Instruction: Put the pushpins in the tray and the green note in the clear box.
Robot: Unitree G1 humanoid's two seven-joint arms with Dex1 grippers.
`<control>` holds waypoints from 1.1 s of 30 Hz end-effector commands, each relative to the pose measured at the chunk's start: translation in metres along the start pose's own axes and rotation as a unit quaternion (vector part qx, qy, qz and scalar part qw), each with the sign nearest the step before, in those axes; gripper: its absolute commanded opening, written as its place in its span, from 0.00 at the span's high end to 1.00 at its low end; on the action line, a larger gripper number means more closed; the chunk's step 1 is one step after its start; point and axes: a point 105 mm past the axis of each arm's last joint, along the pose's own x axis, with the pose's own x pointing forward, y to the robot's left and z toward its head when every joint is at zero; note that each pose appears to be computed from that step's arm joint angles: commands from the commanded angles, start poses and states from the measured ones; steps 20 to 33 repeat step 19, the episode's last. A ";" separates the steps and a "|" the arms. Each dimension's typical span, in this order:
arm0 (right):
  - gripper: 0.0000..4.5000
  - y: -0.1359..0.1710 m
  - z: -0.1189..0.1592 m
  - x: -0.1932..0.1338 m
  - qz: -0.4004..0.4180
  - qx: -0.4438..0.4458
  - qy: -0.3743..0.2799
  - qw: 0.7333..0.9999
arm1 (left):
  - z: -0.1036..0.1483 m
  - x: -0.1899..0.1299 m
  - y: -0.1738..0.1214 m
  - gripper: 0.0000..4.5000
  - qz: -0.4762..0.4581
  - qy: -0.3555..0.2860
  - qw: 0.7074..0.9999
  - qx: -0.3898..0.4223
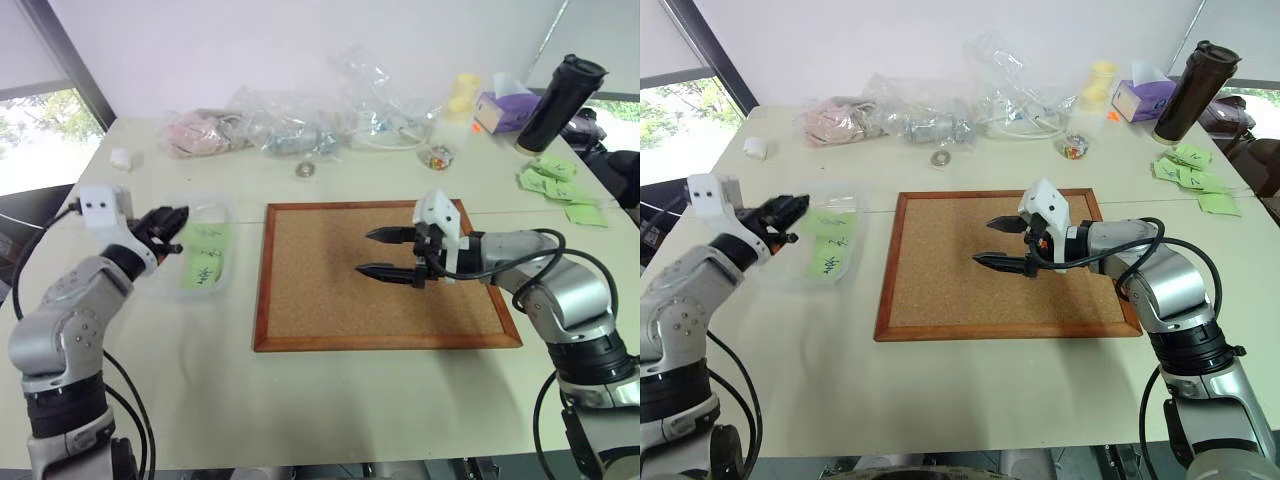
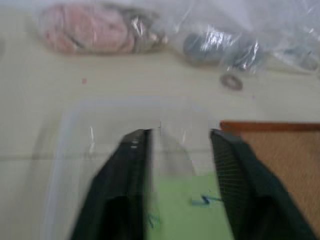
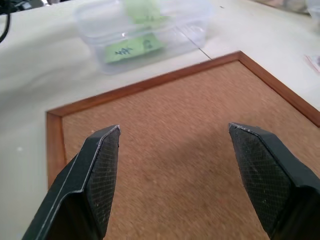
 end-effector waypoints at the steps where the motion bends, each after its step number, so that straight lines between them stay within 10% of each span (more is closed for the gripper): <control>1: 0.22 -0.003 0.010 -0.006 -0.015 -0.023 -0.015 1.000 | 0.020 -0.006 -0.009 0.07 -0.031 -0.027 0.999 0.024; 11: 0.22 -0.013 0.008 -0.027 -0.047 -0.019 -0.008 0.999 | 0.065 -0.020 -0.079 0.01 -0.213 -0.062 0.974 0.054; 17: 0.22 -0.012 0.004 -0.058 -0.067 -0.007 0.018 0.998 | 0.049 -0.035 -0.132 0.01 -0.362 0.005 0.927 0.103; 33: 0.22 -0.014 0.004 -0.065 -0.078 -0.005 0.024 0.997 | 0.043 -0.038 -0.140 0.01 -0.389 0.020 0.915 0.107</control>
